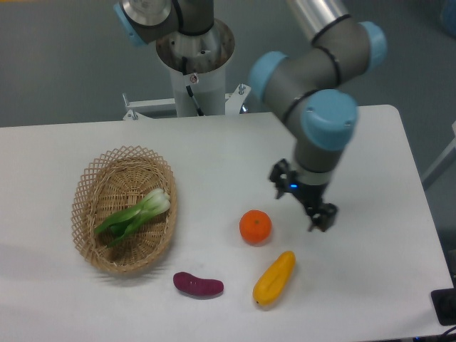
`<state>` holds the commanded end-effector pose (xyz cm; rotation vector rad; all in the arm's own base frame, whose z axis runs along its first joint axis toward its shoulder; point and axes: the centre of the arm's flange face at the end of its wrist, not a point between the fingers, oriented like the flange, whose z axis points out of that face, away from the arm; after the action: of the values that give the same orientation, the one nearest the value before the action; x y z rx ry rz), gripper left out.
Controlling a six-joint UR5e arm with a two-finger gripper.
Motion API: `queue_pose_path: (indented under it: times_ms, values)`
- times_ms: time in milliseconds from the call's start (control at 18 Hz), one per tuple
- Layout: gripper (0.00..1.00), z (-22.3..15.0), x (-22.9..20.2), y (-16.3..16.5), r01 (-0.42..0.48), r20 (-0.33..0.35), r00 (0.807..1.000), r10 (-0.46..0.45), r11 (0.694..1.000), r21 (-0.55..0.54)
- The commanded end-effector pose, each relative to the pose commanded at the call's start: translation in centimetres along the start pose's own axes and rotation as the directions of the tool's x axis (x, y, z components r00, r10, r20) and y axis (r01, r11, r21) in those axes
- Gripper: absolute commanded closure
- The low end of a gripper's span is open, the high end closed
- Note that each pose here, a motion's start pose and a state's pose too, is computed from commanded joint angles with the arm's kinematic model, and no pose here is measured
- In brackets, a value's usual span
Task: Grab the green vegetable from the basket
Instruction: 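Move the gripper over the wicker basket above the green bok choy, then lower the gripper onto the bok choy and close it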
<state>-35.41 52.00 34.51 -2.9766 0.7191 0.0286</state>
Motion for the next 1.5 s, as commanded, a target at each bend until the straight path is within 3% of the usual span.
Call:
queue_pose_path:
  times_ms: [389,556,1056,1500]
  values:
    - [0.0,0.6,6.9,-10.0,-0.01,-0.016,1.0,0.01,1.0,0.005]
    - [0.0,1.9,9.3,-12.5,-0.018,-0.035,0.999,0.018,1.0,-0.007]
    - [0.0,9.5,15.0,-15.1,-0.044,-0.158,0.987,0.03,0.995,-0.086]
    - [0.0,12.7,16.0,-15.9,-0.008,-0.191,0.982,-0.016,0.992,-0.124]
